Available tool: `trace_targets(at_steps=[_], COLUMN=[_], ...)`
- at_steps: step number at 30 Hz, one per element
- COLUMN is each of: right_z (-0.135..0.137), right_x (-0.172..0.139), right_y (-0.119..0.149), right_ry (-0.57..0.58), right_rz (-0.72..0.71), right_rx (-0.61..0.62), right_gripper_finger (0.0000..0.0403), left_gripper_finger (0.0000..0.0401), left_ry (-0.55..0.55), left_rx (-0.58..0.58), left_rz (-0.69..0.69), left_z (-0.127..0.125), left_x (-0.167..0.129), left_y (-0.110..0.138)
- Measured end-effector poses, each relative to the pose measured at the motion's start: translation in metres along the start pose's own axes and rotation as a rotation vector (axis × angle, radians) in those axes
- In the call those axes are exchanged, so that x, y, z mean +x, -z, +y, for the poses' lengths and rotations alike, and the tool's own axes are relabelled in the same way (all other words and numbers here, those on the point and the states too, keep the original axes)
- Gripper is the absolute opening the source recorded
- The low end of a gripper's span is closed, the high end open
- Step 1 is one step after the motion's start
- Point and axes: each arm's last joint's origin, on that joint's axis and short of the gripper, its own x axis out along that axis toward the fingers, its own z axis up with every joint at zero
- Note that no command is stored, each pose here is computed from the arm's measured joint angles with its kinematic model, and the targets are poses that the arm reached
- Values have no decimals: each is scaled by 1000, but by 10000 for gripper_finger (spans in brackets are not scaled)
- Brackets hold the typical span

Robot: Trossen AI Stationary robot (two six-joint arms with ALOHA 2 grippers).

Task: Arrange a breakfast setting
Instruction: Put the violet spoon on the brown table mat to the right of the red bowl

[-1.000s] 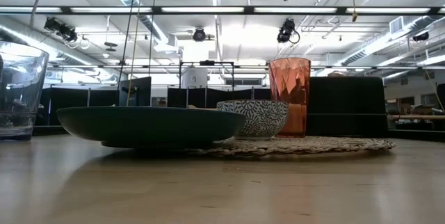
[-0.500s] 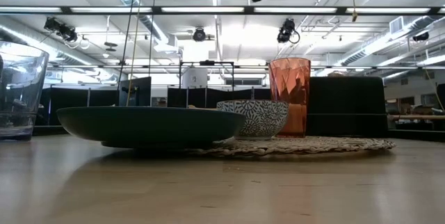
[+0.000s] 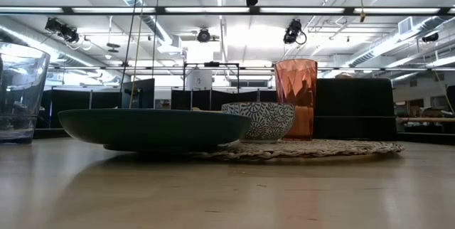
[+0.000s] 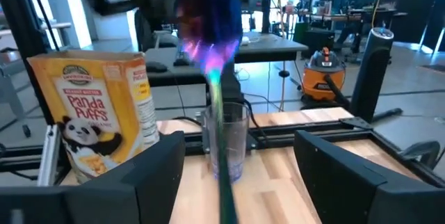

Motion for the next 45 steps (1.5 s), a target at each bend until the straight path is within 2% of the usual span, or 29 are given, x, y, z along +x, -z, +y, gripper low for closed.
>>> trace_targets(at_steps=[5, 10, 17, 25, 33, 38, 42, 45], right_z=[-3, -2, -4, -5, -6, -6, 2, 7], right_x=[1, 1, 2, 2, 2, -10, -33, -53], right_y=[0, 1, 5, 7, 10, 5, 3, 7], right_ry=[-32, -64, -59, -69, -52, 55, 135, 229], right_rz=[4, 16, 49, 62, 92, 176, 318, 445], right_rx=[-13, -12, 19, 24, 15, 11, 101, 240], right_gripper_finger=[263, 227, 145, 21, 20, 20, 20, 20], left_gripper_finger=[169, 169, 169, 169, 178, 219, 238, 238], left_ry=[0, -2, -7, -7, -8, -21, -53, -62], left_rx=[46, 51, 53, 59, 34, 20, -54, -99], left_rz=[8, 7, -26, -19, 2, 23, 87, 91], left_z=[-4, -4, -4, -4, -3, 2, 8, 9], left_x=[21, 27, 27, 27, 23, -8, -42, -54], left_y=[4, 4, 1, 2, 3, 3, 10, 18])
